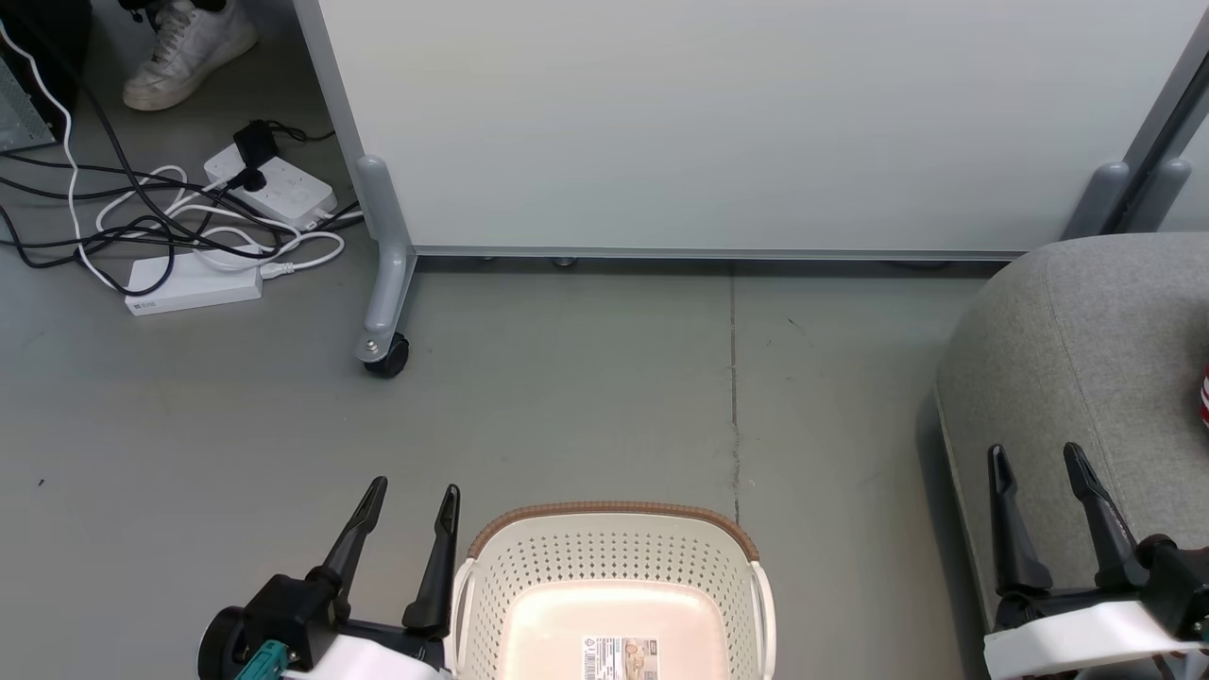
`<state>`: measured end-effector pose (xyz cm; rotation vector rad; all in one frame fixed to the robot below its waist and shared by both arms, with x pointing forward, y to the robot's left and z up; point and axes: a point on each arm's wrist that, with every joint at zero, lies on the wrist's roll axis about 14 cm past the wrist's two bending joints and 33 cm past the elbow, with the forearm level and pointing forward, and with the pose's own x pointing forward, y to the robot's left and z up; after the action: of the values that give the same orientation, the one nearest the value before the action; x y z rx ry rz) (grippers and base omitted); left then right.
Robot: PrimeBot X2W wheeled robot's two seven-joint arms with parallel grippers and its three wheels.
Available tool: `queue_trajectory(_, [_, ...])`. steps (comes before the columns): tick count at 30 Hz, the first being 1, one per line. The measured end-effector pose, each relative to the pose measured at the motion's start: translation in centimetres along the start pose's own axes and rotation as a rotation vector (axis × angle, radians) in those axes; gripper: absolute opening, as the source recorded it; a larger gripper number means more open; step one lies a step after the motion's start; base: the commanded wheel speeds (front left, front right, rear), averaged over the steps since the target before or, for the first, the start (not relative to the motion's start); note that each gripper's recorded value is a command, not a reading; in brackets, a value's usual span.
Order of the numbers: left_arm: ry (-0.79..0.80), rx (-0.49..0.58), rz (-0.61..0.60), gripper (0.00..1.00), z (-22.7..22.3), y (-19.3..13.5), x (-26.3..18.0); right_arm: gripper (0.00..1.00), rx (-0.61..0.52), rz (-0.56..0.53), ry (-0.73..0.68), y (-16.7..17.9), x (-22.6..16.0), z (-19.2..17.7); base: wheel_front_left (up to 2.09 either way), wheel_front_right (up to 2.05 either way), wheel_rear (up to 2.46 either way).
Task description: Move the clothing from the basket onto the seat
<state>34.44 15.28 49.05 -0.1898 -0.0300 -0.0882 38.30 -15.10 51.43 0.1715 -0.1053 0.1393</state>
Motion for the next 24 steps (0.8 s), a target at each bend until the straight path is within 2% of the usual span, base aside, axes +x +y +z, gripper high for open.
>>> queue_trajectory(24, [0.003,-0.012,-0.012,1.00,-0.09,-0.15,0.11,1.00,0.017,-0.010,0.004,-0.25,0.15,-0.20,0.00,0.00,0.00])
